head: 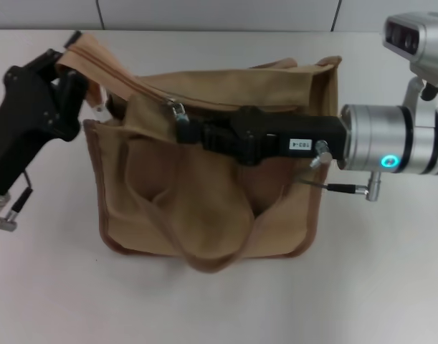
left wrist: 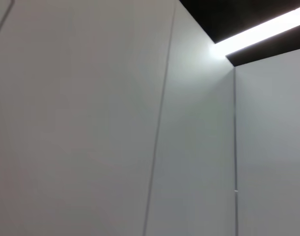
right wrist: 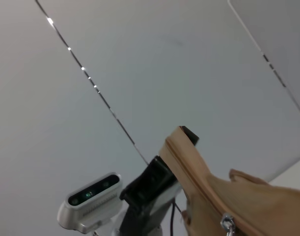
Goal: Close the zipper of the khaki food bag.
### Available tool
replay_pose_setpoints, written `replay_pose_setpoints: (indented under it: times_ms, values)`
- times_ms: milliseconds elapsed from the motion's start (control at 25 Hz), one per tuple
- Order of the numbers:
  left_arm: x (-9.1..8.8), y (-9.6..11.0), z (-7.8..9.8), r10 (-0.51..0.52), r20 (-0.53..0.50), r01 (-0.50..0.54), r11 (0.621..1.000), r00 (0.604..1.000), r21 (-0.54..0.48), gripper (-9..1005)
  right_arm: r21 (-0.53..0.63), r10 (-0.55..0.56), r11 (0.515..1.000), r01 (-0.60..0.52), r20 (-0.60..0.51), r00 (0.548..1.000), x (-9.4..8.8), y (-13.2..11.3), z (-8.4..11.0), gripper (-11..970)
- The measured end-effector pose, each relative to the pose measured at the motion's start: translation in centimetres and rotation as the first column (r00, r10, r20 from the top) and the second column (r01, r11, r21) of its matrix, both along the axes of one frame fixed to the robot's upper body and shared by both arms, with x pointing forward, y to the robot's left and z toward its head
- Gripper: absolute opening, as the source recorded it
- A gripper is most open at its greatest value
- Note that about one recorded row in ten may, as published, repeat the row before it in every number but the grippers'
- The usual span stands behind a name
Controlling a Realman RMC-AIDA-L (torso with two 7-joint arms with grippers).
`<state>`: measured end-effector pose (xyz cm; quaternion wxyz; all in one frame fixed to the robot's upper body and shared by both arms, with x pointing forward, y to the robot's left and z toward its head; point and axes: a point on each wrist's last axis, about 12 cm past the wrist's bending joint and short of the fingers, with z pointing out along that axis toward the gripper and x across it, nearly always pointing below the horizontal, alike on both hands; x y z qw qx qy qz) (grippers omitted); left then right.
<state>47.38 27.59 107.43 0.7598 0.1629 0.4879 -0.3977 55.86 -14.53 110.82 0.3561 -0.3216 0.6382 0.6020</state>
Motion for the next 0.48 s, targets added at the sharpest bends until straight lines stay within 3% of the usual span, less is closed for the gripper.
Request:
replay_pose_setpoints:
  times_ms: [480]
  values:
    - [0.1, 1.9, -0.3, 0.114, -0.015, -0.114, 0.993, 0.993, 0.027, 16, 0.031, -0.143, 0.989, 0.144, -0.038, 0.989, -1.8, -4.2, -2.0, -1]
